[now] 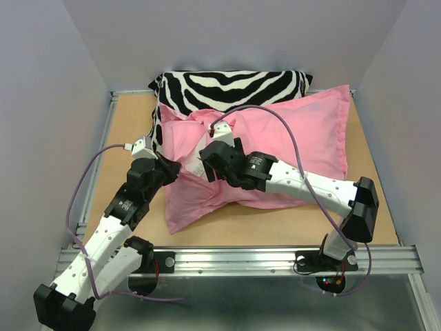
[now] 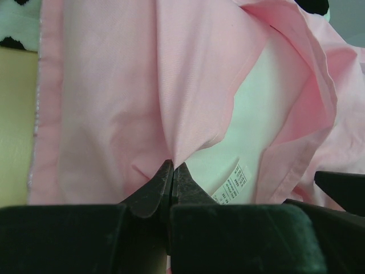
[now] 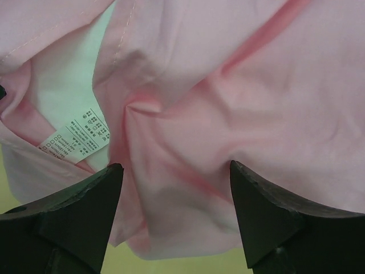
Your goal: Remove the pillowcase from the pillow
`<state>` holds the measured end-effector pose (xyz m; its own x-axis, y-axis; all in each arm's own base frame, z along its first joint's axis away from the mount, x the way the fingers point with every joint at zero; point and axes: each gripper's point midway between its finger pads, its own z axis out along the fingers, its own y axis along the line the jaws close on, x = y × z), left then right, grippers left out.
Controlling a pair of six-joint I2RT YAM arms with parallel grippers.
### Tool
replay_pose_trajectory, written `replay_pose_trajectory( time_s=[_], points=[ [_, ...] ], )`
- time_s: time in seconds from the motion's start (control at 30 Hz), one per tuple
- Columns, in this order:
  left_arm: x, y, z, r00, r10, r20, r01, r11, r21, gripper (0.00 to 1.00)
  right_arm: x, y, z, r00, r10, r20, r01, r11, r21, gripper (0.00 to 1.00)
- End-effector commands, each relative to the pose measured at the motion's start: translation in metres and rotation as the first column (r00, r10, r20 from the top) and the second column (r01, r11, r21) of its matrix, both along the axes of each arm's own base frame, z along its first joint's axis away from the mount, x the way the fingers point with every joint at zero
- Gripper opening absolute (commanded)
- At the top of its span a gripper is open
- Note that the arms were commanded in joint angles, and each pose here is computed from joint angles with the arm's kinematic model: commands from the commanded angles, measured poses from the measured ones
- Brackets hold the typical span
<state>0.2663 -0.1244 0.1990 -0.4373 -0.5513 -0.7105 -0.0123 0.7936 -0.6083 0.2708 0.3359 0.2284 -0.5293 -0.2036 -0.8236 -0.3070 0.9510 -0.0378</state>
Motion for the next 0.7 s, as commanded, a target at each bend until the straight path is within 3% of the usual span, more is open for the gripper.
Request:
replay_pose_trajectory(
  time_s=[0.0, 0.67],
  points=[
    [0.002, 0.0, 0.005, 1.0, 0.001, 0.03, -0.001, 1.0, -0.01, 0.0, 0.01, 0.024, 0.045, 0.997, -0.027, 0.074, 0.016, 0.99, 0.144, 0.81],
    [0.002, 0.0, 0.004, 1.0, 0.002, 0.027, -0.002, 1.0, -0.005, 0.0, 0.018, 0.042, 0.055, 0.99, -0.06, 0.125, 0.042, 0.988, 0.146, 0.82]
  ],
)
